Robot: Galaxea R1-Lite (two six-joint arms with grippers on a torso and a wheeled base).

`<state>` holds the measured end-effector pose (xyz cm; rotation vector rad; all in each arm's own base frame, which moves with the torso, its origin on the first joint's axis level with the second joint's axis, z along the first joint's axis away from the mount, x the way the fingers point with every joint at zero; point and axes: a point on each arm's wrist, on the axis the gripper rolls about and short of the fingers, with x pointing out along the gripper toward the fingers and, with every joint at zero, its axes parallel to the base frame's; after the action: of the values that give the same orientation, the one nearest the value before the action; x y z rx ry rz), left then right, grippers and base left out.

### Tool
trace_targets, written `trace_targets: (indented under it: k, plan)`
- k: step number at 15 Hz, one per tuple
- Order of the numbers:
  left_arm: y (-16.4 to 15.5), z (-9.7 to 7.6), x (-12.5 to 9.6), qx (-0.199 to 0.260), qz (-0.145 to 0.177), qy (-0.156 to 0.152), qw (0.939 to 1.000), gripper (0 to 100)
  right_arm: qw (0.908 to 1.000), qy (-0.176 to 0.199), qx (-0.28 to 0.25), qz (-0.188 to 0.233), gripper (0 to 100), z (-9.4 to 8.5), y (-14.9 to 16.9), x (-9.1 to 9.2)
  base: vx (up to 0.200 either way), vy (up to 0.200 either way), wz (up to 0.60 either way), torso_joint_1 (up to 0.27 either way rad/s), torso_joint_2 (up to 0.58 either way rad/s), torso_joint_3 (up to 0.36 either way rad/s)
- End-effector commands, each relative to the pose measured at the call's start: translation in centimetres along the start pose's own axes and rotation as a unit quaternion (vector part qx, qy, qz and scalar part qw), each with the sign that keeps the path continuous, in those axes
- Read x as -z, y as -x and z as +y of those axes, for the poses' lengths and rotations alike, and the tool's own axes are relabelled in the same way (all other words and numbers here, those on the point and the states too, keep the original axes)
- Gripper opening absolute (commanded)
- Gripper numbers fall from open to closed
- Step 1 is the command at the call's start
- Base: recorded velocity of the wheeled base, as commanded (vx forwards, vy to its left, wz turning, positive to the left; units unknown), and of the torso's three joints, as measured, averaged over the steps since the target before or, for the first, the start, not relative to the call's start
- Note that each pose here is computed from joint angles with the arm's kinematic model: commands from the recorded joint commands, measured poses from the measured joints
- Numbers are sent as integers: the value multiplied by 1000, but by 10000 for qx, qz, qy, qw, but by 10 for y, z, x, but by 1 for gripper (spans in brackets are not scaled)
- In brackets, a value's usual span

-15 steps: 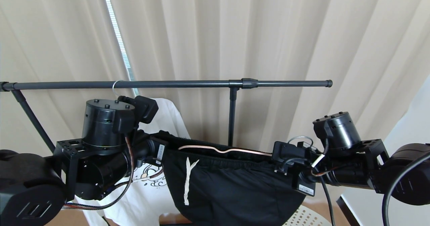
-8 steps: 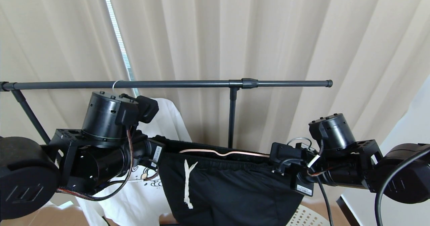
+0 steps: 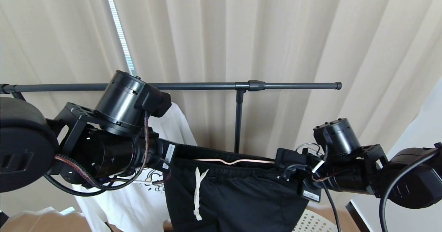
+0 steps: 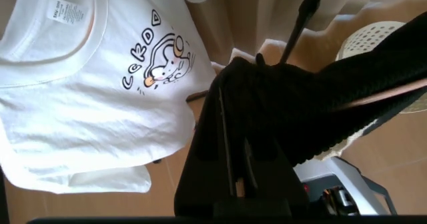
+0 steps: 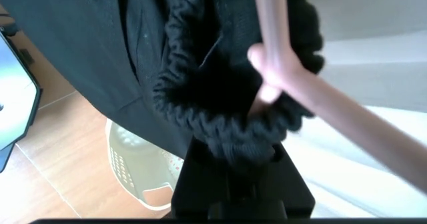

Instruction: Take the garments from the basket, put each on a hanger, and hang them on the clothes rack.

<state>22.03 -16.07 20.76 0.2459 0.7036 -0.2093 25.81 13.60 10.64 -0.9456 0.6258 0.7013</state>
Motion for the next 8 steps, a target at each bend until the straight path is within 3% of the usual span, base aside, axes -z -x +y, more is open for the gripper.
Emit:
trace_targets:
  k: [1, 6, 8]
  plan:
    - [-1, -12, -3, 126, 62, 42, 9999, 0, 10000, 12, -13, 7, 0, 1, -1, 0, 0, 0, 0, 0, 0, 0]
    - [13, -40, -9, 369, 478, 134, 9981, 0, 9999, -71, 57, 92, 0, 1, -5, -2, 0, 0, 0, 0, 0, 0]
    - [7, -49, -14, 346, 646, 303, 9968, 0, 9995, -241, 127, 126, 0, 1, -8, -7, 0, 0, 0, 0, 0, 0]
